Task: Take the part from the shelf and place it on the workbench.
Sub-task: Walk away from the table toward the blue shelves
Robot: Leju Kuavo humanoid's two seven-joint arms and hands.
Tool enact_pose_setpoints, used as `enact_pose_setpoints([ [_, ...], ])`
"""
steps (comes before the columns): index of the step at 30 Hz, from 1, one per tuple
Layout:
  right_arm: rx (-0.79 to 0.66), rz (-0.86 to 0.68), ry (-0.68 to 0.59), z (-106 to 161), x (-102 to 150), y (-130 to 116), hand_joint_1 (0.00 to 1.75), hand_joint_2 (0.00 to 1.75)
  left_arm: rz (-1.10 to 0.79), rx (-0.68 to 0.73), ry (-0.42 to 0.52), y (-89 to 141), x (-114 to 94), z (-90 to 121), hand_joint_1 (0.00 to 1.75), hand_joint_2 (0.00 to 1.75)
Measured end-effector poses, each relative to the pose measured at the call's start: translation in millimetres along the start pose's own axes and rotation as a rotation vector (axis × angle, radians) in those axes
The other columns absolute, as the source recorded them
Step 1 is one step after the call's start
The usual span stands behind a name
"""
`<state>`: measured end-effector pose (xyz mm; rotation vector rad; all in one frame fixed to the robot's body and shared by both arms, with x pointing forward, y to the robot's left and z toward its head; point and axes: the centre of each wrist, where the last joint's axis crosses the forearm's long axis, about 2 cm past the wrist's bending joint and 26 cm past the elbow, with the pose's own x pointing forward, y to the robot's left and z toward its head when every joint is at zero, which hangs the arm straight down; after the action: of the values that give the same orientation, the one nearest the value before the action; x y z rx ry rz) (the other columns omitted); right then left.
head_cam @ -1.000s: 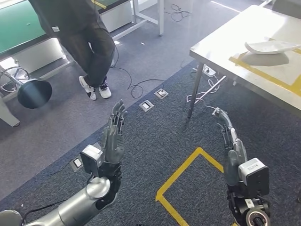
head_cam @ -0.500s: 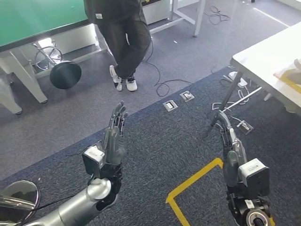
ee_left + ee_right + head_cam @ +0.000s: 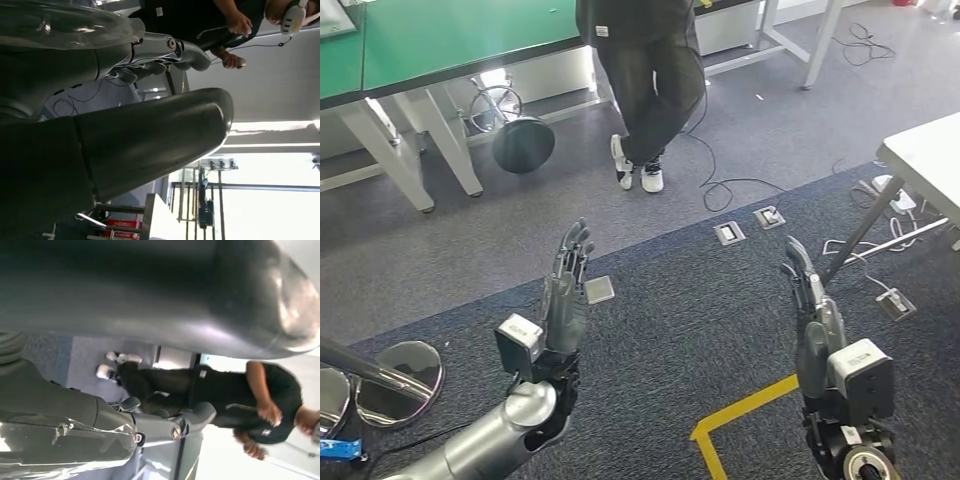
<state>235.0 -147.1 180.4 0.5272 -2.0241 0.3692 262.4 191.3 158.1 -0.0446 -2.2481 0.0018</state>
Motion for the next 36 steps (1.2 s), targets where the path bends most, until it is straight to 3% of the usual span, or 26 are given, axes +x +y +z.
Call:
enact_pose_setpoints([
  [36,0.001,-0.002,0.0,-0.3,0.7,1.9,0.0,0.0,0.009,0.004,0.005,-0.8,1.3,2.7,0.0,0.0],
])
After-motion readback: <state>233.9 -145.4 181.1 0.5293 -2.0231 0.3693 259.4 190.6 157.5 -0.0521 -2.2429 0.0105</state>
